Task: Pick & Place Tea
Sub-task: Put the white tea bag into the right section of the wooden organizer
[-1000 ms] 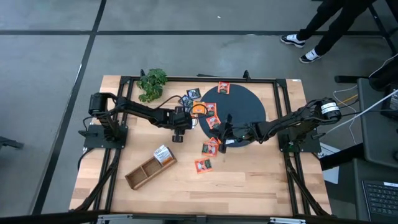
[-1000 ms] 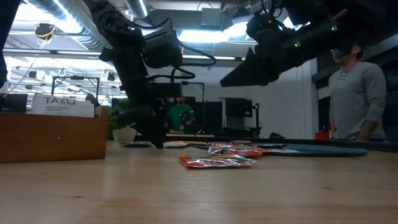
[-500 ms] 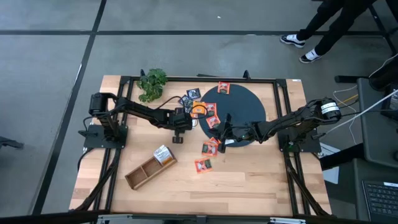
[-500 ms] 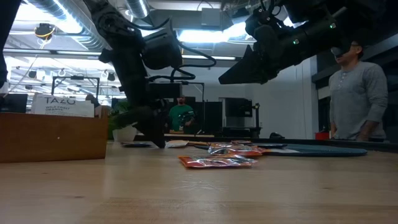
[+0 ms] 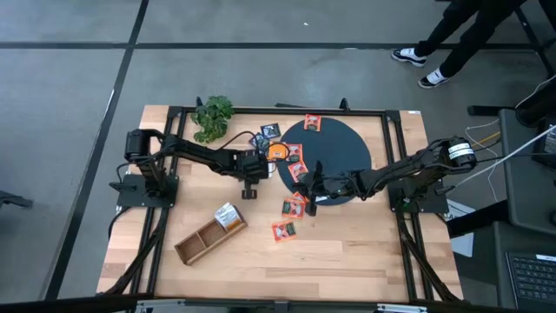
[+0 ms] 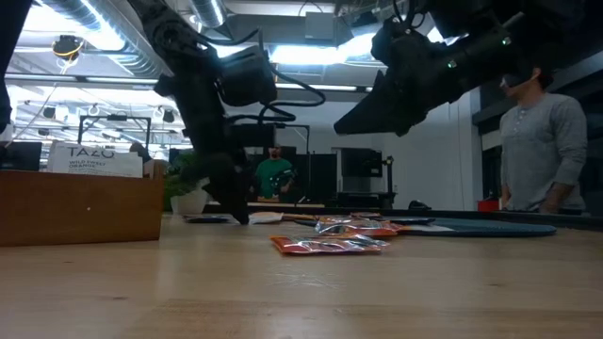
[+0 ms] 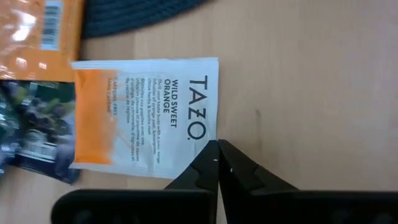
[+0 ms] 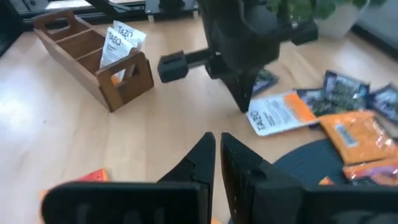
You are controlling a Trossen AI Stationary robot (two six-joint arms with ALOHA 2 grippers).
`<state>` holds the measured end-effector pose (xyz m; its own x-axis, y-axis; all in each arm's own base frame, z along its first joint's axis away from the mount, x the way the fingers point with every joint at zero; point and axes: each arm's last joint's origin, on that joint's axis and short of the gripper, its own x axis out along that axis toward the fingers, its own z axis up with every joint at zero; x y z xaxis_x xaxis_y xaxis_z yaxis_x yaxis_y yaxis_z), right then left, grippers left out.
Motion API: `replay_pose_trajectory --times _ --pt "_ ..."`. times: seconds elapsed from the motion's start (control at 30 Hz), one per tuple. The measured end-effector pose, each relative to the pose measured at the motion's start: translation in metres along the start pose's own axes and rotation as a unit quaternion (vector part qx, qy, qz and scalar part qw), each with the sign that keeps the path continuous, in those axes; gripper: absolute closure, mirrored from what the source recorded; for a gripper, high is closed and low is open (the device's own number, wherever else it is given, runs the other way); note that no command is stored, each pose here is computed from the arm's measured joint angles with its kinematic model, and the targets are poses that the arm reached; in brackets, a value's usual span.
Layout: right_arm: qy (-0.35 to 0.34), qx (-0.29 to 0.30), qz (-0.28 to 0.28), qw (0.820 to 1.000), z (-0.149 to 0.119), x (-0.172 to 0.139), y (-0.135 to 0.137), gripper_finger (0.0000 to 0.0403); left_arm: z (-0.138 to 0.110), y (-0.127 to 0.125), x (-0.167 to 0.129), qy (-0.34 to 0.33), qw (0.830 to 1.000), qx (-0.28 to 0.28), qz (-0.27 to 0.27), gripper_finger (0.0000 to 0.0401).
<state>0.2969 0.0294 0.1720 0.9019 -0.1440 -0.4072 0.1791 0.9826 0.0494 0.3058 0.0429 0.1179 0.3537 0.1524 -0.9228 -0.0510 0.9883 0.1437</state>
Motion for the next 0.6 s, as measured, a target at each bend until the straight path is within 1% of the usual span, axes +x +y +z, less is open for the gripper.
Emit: replay_pose_trajectory --times 0.07,0.2,0.23,0.3,0.37,0.43,0.5,0.6 --pt "0.004 0.015 0.013 1.0 0.0 0.0 -0.001 0.0373 -0.001 -0.002 0.0 0.004 1.0 0.002 -0.014 0.0399" --pt "0.005 0.017 0.018 1.0 0.0 0.001 -0.002 0.0373 0.0 -0.007 -0.011 -0.004 1.0 0.009 0.005 0.04" --pt "0.005 0.017 0.017 1.0 0.0 0.001 -0.002 0.0373 0.0 -0.008 -0.015 -0.008 1.0 0.01 0.001 0.04" --pt "0.005 0.018 0.016 1.0 0.0 0.001 -0.003 0.0373 -0.004 -0.011 -0.026 -0.004 0.999 0.0 -0.04 0.0399" --pt "0.005 0.018 0.015 1.0 0.0 0.001 -0.004 0.0373 0.0 -0.012 -0.036 -0.028 0.996 -0.021 -0.083 0.0399" --pt "0.004 0.017 0.015 1.0 0.0 0.001 -0.004 0.0373 0.001 -0.013 -0.045 -0.035 0.993 -0.039 -0.108 0.04" --pt "0.004 0.017 0.014 1.0 0.001 0.001 -0.005 0.0373 0.002 -0.016 -0.049 -0.044 0.992 -0.038 -0.109 0.04" --pt "0.003 0.009 0.011 1.0 0.001 0.002 -0.007 0.0373 0.006 -0.018 -0.054 -0.064 0.993 -0.029 -0.096 0.0399"
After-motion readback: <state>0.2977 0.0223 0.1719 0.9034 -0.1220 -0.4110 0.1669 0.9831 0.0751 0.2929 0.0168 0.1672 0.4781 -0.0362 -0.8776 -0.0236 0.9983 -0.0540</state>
